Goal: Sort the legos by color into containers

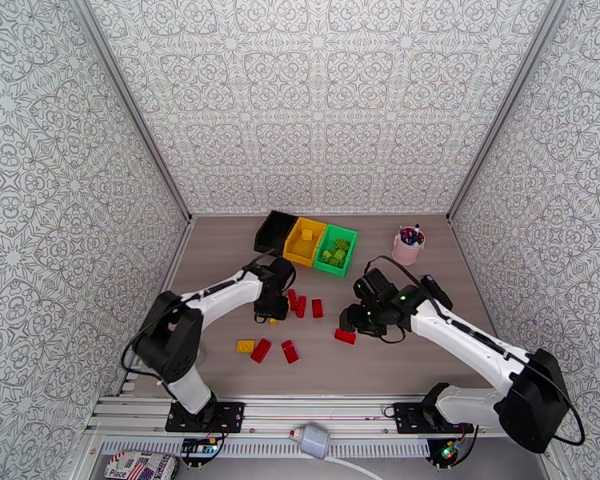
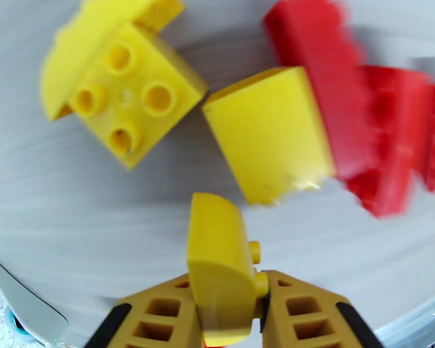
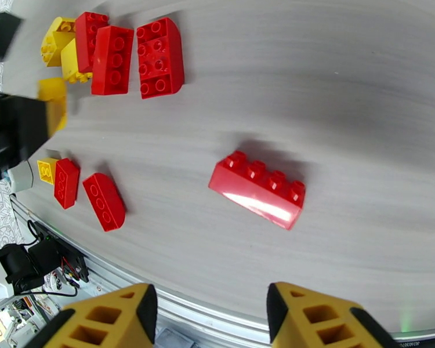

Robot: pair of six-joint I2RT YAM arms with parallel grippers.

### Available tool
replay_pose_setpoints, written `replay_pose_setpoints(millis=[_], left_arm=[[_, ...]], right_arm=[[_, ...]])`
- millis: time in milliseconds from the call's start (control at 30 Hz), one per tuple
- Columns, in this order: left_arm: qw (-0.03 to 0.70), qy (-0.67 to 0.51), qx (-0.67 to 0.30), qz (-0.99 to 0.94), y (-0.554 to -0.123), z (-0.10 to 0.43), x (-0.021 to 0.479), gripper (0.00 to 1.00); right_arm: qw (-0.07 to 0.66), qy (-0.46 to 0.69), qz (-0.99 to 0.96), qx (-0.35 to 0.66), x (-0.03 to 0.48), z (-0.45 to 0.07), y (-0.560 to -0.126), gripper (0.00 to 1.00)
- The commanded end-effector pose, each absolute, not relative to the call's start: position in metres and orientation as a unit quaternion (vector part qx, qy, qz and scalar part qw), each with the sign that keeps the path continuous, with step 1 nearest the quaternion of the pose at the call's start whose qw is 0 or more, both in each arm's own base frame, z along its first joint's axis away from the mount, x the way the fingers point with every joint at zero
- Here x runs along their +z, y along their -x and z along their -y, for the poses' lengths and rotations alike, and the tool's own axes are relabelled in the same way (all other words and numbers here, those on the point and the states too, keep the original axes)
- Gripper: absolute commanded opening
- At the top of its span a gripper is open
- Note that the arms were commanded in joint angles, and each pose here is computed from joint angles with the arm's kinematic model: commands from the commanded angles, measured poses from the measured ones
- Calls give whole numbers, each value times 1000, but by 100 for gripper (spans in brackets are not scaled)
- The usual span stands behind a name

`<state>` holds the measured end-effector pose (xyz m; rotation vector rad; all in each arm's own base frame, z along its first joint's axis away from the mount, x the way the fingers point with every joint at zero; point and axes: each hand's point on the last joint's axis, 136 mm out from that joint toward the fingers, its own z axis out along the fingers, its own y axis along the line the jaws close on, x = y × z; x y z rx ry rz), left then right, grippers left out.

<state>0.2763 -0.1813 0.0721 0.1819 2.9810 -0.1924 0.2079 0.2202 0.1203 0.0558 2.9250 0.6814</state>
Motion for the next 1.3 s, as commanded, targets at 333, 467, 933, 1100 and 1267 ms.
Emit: replay_pose_setpoints(millis=[333, 467, 933, 1100, 1267], left_arm=[[146, 55, -351, -923, -350, 235, 164, 28], [156, 82, -385, -906, -383, 241, 172, 29], [182, 142, -399, -887, -515, 247, 167, 37], [185, 152, -405, -882, -552, 253, 160, 61], [212, 131, -411, -877, -562, 260, 187, 71]], right_arm=[[88, -14, -915, 395, 166, -322, -285, 54], [85, -31, -901, 425, 175, -335, -317, 52], [111, -99, -881, 449, 197, -283, -387, 52], [114, -107, -885, 439, 197, -267, -391, 52], [114, -105, -899, 410, 191, -257, -385, 52]])
